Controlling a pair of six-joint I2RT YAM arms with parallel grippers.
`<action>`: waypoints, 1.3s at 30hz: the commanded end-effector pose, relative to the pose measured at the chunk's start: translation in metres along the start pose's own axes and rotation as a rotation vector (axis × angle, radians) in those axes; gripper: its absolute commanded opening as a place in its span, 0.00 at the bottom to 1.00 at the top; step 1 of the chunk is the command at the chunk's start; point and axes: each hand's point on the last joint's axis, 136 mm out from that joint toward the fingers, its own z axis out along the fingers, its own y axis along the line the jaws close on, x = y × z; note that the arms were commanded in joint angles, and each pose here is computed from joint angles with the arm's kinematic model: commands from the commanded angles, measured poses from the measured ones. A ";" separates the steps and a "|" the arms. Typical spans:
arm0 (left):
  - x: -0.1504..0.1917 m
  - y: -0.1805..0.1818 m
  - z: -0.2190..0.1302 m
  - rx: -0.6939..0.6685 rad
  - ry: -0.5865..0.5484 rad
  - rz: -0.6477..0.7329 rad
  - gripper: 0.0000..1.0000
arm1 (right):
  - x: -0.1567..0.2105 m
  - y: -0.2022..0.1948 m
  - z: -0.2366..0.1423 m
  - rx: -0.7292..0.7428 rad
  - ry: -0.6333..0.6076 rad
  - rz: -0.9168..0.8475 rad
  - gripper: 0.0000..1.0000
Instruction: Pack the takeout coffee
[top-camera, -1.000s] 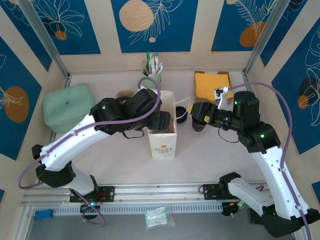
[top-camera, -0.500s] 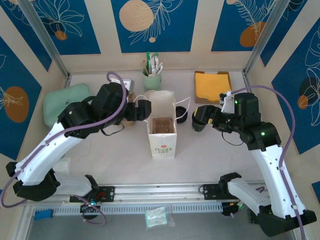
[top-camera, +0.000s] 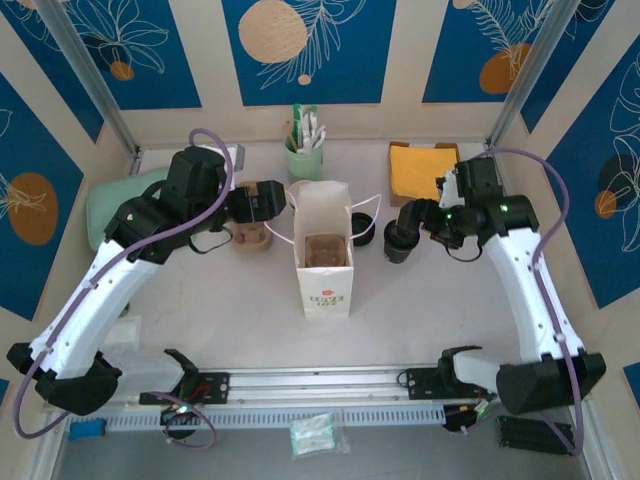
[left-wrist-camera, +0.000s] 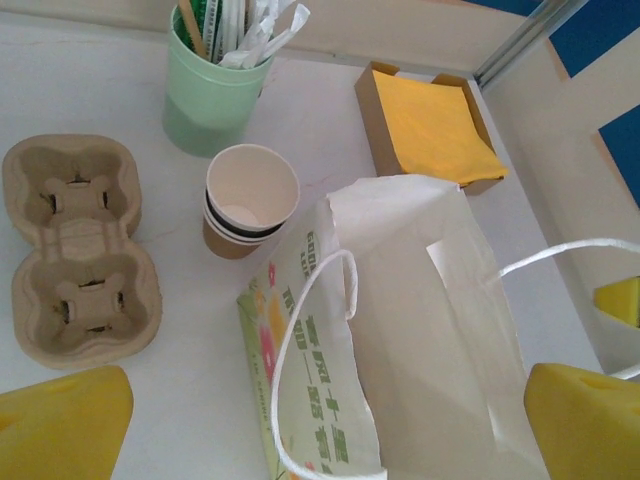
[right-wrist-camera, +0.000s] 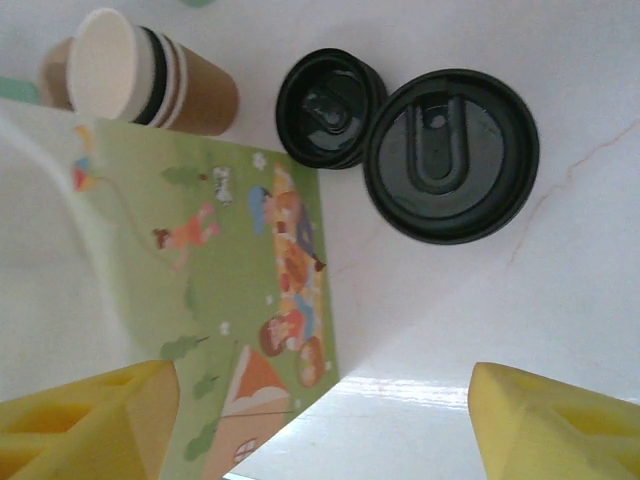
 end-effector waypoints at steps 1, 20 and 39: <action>-0.003 -0.005 0.007 0.059 0.006 0.004 0.99 | 0.003 -0.014 0.007 0.084 0.085 -0.061 0.77; -0.012 0.031 0.020 0.062 -0.019 -0.095 0.99 | -0.023 -0.031 0.072 0.280 0.269 -0.121 0.88; -0.005 0.049 0.023 0.067 -0.012 -0.148 0.99 | -0.021 -0.039 0.104 0.410 0.426 -0.214 0.82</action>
